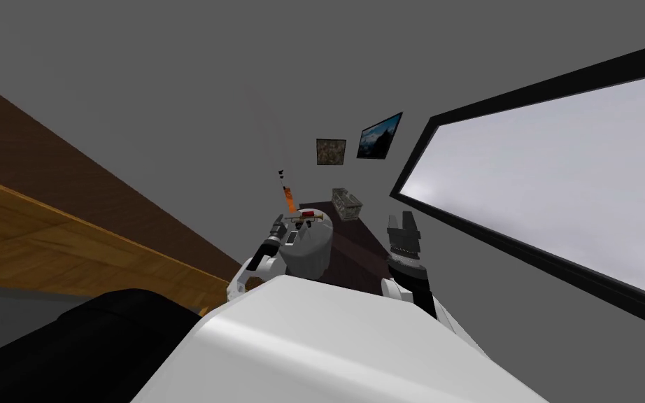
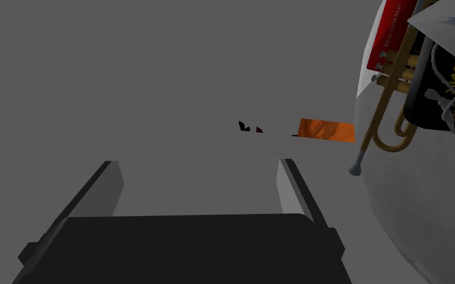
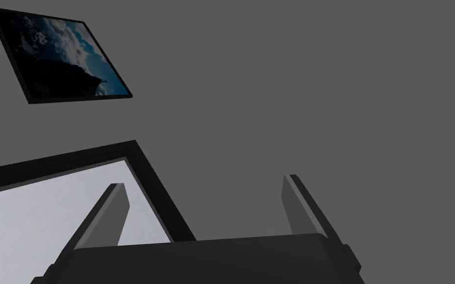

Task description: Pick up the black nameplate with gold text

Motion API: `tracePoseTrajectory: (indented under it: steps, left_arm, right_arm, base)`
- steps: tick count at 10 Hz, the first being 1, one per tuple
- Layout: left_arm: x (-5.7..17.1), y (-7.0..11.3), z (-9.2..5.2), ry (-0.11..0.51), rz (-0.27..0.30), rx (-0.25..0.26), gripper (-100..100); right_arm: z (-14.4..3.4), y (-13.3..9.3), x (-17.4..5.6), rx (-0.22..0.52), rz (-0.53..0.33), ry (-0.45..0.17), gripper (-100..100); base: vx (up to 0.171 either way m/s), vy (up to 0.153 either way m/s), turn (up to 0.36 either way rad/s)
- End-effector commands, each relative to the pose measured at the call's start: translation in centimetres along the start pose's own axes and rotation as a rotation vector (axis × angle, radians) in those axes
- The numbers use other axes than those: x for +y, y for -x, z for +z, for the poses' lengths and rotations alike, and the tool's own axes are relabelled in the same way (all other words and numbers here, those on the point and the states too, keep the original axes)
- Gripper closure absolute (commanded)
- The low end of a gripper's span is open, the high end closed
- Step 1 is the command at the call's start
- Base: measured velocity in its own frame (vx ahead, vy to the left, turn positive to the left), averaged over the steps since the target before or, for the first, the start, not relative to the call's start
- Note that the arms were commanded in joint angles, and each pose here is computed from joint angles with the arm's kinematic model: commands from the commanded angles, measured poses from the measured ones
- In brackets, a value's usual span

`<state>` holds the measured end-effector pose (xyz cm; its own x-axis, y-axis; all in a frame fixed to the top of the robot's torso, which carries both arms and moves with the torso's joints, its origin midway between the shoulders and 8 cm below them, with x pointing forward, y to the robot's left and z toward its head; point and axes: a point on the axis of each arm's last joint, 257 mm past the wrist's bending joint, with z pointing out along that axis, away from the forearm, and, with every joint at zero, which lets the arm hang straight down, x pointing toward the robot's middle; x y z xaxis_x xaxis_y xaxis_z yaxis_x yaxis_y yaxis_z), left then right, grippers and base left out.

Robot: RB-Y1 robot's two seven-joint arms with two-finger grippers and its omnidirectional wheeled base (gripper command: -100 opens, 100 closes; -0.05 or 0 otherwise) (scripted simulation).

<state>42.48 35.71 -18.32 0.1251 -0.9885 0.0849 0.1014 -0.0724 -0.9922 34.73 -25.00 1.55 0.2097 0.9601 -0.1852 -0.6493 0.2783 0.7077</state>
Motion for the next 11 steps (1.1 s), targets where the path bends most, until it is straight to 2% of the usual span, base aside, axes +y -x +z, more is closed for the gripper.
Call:
tracePoseTrajectory:
  steps: [1,2,3,4,5,6,7,9,10,11]
  left_arm:
    - [2.2,1.4,0.6,0.070,0.017,-0.010,-100]
    - [3.3,1.8,0.5,0.099,0.017,-0.019,-100]
    - [4.5,3.0,0.9,0.150,0.031,-0.027,-100]
    - [5.9,3.6,0.6,0.179,0.031,-0.039,-100]
    - [6.9,5.1,1.0,0.224,0.044,-0.050,-100]
    - [8.4,5.7,0.6,0.260,0.044,-0.063,-100]
    - [9.1,7.2,1.0,0.301,0.056,-0.077,-100]
    - [10.8,8.0,0.4,0.342,0.056,-0.093,-100]
    - [11.9,10.0,0.5,0.397,0.066,-0.117,-100]
    - [12.9,10.5,0.0,0.423,0.066,-0.129,-100]
  right_arm:
    - [0.0,0.0,0.0,0.000,0.000,0.000,0]
    - [0.0,0.0,0.0,0.000,0.000,0.000,0]
    - [0.0,0.0,0.0,0.000,0.000,0.000,0]
    - [0.0,0.0,0.0,0.000,0.000,0.000,0]
    - [0.0,0.0,0.0,0.000,0.000,0.000,0]
    - [0.0,0.0,0.0,0.000,0.000,0.000,0]
    - [0.0,0.0,0.0,0.000,0.000,0.000,0]
    - [0.0,0.0,0.0,0.000,0.000,0.000,0]
    - [0.0,0.0,0.0,0.000,0.000,0.000,0]
    - [0.0,0.0,0.0,0.000,0.000,0.000,0]
  base:
    - [-0.024,0.000,-0.157]
    - [-0.021,0.002,-0.145]
    - [-0.036,0.006,-0.251]
    - [-0.023,0.007,-0.157]
    - [-0.027,0.004,-0.203]
    - [-0.018,0.005,-0.139]
    - [-0.035,0.008,-0.284]
    - [-0.009,0.002,-0.075]
    - [-0.019,-0.001,-0.201]
    - [-0.020,0.013,-0.151]
